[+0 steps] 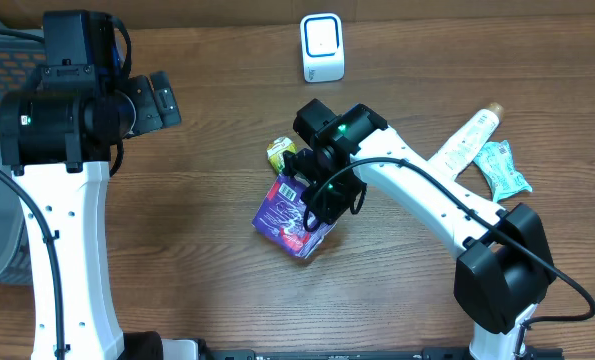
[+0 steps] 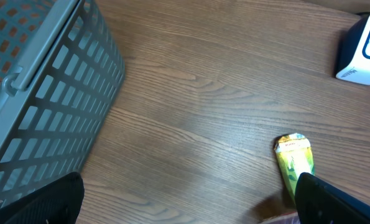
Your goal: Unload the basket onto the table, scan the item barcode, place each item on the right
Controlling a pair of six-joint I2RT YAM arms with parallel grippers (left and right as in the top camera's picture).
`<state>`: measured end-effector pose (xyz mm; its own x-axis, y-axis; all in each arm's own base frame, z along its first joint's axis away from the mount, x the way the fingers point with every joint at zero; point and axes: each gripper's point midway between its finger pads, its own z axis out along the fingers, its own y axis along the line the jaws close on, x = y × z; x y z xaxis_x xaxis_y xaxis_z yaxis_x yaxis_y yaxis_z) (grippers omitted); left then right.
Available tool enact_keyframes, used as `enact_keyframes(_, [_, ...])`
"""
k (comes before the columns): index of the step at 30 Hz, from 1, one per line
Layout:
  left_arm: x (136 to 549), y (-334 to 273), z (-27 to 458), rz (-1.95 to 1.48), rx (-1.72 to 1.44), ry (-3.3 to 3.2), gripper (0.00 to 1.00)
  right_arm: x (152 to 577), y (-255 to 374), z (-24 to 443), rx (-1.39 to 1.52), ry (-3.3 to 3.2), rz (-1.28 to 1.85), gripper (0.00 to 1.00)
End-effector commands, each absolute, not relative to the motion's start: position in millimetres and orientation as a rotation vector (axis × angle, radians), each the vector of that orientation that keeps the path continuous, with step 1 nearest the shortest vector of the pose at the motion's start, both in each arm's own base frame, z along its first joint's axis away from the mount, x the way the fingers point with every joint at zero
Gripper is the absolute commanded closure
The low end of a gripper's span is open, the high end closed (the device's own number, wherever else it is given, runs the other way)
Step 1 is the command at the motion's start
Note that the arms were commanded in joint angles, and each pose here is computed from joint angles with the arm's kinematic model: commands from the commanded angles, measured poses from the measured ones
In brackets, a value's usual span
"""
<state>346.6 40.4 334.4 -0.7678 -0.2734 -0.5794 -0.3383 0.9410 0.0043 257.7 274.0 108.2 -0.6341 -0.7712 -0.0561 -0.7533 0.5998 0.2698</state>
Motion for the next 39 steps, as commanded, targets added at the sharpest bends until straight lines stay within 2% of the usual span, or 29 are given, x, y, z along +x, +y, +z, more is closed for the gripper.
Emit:
enact_keyframes(1, [344,40,347,0.124,-0.450,2.450,0.00,285,256,104,1.592,-2.750,-0.169,0.94])
enact_keyframes(4, [344,40,347,0.124,-0.450,2.450,0.00,312,250,98,1.689,-2.797,-0.031,0.96])
enact_keyframes(7, [344,40,347,0.124,-0.450,2.450,0.01,328,250,92,1.899,-2.724,-0.062,0.96])
enact_keyframes(10, [344,40,347,0.124,-0.450,2.450,0.00,348,242,90,1.917,-2.775,-0.064,0.96])
enact_keyframes(13, [344,40,347,0.124,-0.450,2.450,0.01,361,231,91,1.870,-2.834,-0.071,0.81])
enact_keyframes(14, [344,40,347,0.124,-0.450,2.450,0.00,364,229,92,1.834,-2.862,-0.083,0.61])
enact_keyframes(15, [344,40,347,0.124,-0.450,2.450,0.01,370,227,94,1.753,-2.927,-0.092,0.00])
enact_keyframes(17, [344,40,347,0.124,-0.450,2.450,0.00,381,226,101,1.586,-3.059,-0.137,0.00])
enact_keyframes(23, [344,40,347,0.124,-0.449,2.450,0.00,395,241,135,1.107,-3.237,-0.659,0.00])
enact_keyframes(29, [344,40,347,0.124,-0.450,2.450,0.00,392,214,138,0.398,-3.168,-0.930,0.00])
enact_keyframes(35, [344,40,347,0.124,-0.450,2.450,0.01,381,180,105,-0.122,-3.008,-0.984,0.03])
enact_keyframes(39, [344,40,347,0.124,-0.450,2.450,0.00,364,193,79,-0.153,-2.851,-1.246,0.10])
